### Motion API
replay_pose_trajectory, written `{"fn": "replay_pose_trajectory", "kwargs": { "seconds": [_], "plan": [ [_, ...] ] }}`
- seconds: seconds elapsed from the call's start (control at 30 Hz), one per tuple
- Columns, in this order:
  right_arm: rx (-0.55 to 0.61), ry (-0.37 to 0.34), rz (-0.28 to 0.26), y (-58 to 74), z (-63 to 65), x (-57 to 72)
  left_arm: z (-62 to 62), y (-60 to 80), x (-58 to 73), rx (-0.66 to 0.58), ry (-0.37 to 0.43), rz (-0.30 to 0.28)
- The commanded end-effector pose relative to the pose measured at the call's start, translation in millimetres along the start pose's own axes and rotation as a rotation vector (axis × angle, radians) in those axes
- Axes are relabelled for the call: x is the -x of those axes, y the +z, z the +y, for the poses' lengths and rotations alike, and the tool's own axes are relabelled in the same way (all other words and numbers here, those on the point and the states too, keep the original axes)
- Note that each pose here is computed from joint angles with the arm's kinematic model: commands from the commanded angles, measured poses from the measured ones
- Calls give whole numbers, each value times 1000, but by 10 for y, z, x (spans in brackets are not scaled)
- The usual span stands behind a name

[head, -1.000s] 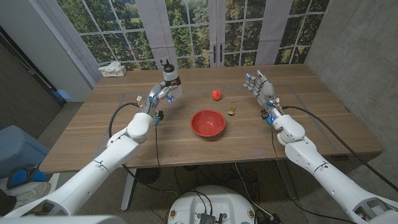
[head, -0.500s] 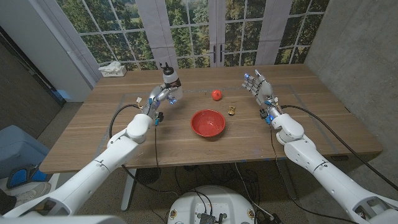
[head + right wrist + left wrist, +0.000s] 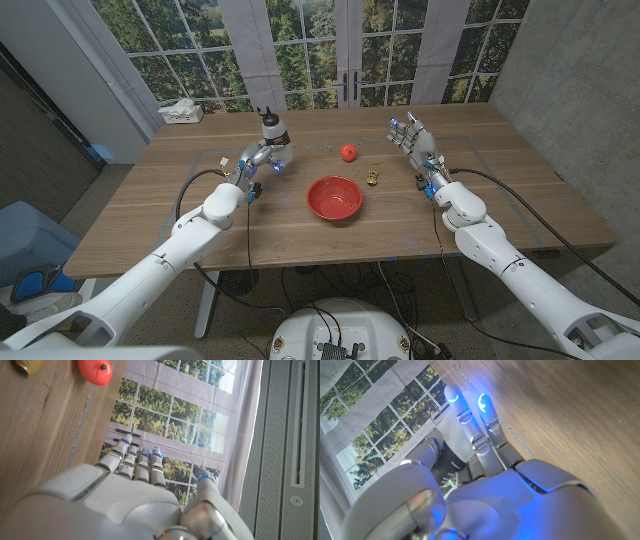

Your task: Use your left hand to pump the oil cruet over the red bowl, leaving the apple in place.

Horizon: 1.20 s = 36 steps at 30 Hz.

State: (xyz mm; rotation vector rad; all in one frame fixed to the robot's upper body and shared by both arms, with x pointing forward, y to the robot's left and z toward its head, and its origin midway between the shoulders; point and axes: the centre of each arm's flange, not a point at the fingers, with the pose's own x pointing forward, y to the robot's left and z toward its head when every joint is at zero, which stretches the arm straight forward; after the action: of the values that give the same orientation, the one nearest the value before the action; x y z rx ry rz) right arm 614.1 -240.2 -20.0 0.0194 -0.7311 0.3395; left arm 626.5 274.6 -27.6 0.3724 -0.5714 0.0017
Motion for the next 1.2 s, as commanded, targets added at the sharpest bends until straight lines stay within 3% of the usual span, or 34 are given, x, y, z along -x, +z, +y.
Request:
{"fn": "replay_pose_trajectory", "kwargs": {
  "seconds": [0.03,0.5,1.2],
  "plan": [
    [1,-3,5,-17,19,-21,-31,-131,-50,6,-15,38],
    [-5,-6,6,-36,38,-17,-60,-244,-64,12,-39,80],
    [3,0,4,-22,69,-28,-51,-264,-73,-17,-106,133]
  ]
}}
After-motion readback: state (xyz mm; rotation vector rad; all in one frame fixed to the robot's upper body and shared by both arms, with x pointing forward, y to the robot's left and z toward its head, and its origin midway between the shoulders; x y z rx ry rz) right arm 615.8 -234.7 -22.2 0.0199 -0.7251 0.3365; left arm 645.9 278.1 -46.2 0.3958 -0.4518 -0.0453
